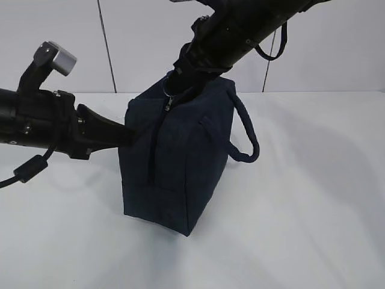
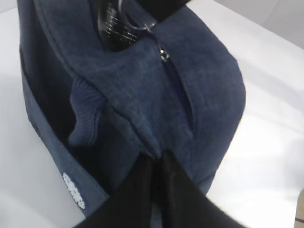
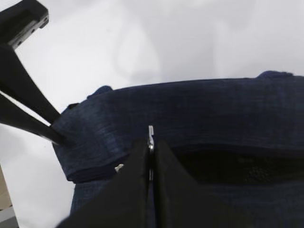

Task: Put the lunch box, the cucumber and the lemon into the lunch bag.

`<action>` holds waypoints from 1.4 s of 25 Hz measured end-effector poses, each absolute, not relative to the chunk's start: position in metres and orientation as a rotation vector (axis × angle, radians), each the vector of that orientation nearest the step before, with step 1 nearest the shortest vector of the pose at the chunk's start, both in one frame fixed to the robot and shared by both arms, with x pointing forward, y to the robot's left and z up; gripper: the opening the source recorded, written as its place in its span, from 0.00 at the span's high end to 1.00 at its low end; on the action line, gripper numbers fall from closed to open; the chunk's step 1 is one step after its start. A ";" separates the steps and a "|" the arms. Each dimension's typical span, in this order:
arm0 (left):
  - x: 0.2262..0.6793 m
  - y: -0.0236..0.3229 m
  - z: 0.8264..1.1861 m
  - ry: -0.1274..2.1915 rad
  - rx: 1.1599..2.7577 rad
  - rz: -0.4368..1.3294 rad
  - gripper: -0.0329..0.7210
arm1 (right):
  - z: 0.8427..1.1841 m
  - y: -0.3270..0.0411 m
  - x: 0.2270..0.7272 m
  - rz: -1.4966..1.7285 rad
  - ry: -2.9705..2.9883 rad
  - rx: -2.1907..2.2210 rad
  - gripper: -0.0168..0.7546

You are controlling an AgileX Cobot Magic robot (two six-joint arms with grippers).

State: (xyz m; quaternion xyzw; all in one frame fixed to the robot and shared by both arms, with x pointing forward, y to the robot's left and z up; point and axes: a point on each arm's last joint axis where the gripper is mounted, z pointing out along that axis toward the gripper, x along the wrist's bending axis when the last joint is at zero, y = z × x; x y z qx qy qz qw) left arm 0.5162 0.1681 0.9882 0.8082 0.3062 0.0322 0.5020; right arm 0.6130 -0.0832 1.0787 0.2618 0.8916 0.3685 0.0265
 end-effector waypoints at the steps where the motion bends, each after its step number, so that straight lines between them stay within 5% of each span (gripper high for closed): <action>1: 0.516 0.168 0.989 0.742 1.958 0.078 0.96 | 1.079 -0.083 0.614 1.140 2.748 0.810 0.97; 35: 0.514 0.172 0.985 0.766 2.015 0.090 0.96 | 1.077 -0.085 0.610 1.120 2.850 0.786 0.97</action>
